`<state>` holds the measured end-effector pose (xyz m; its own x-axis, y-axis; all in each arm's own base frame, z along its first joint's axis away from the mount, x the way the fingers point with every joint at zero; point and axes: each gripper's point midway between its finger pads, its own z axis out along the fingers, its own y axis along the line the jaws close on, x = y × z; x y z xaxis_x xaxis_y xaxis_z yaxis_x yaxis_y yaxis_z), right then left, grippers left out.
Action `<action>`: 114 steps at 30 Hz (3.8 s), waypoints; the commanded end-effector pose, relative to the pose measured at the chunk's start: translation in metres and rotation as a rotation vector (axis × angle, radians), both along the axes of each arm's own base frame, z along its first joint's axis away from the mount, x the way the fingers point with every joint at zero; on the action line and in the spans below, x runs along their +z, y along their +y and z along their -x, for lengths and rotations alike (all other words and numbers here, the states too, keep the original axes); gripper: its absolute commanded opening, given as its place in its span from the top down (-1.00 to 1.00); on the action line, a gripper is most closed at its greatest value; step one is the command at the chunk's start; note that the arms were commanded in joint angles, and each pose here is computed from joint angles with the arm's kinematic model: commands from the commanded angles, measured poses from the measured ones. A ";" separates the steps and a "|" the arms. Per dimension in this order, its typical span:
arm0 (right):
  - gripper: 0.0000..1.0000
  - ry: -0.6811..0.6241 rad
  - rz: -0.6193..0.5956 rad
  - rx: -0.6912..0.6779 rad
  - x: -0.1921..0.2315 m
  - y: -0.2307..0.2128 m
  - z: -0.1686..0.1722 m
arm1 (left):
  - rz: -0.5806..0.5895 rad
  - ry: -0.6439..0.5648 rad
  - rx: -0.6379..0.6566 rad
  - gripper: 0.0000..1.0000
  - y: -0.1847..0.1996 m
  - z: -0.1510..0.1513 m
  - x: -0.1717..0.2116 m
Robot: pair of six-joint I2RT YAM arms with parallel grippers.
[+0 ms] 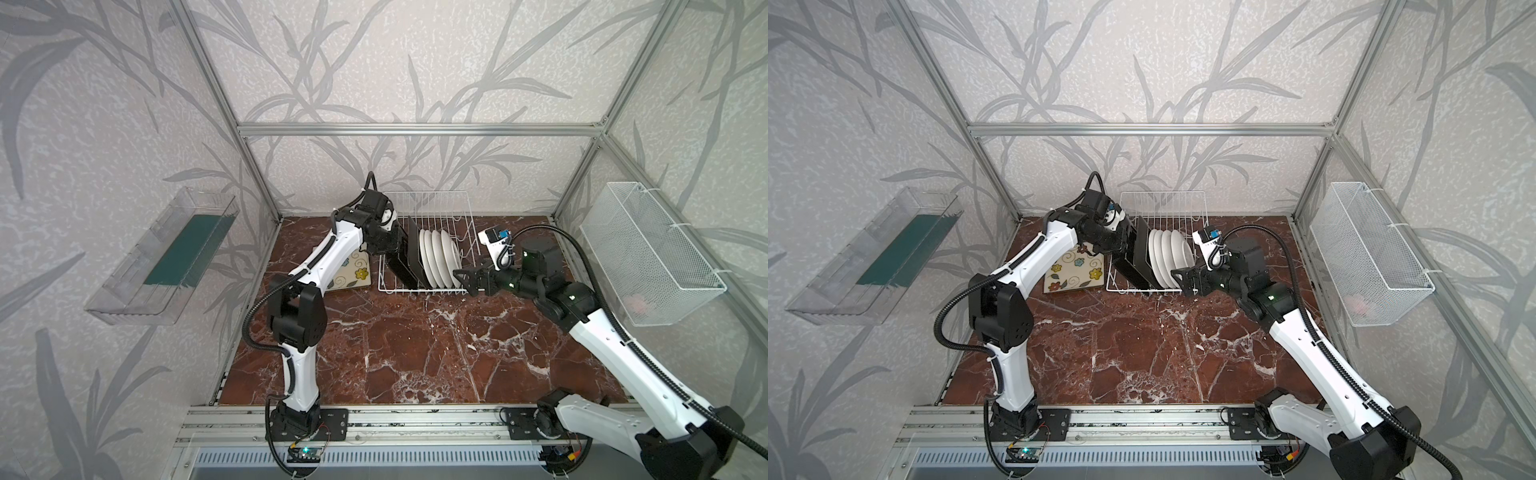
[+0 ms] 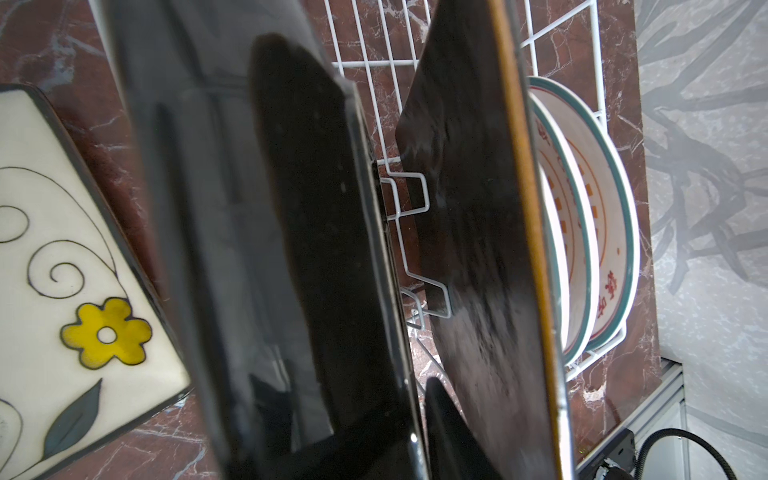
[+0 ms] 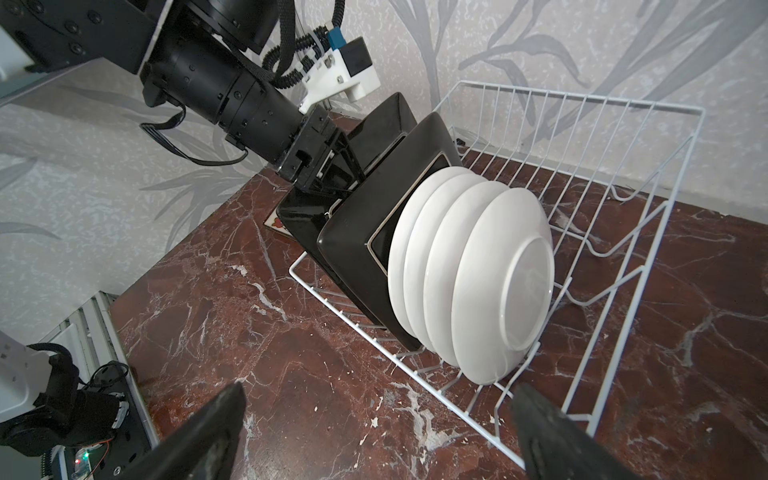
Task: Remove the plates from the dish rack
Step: 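Lower the left gripper and close it on the nearest black square plate's edge, then lift the black square plate up out of the rack with the left gripper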
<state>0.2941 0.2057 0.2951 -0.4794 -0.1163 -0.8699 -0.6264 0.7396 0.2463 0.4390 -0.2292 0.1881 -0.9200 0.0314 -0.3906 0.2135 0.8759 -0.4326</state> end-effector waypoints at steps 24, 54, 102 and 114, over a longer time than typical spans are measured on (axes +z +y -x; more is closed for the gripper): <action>-0.98 -0.004 0.007 0.017 -0.002 0.002 0.004 | 0.027 0.065 0.031 0.64 -0.005 0.004 -0.006; -0.98 -0.017 -0.006 0.016 0.005 0.002 0.004 | 0.106 -0.010 0.081 1.00 -0.006 0.004 0.036; -0.98 -0.015 -0.015 0.016 0.004 0.002 0.005 | 0.275 -0.269 0.176 1.00 0.006 0.012 0.153; -0.98 -0.016 -0.023 0.016 0.006 0.002 0.006 | 0.264 -0.314 0.183 1.00 0.015 0.017 0.169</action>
<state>0.2930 0.2064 0.2934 -0.4836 -0.1179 -0.8673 -0.6295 0.7353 0.2511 0.4193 -0.2202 0.2698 -0.8785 -0.2147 -0.4268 0.0726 0.8228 -0.5636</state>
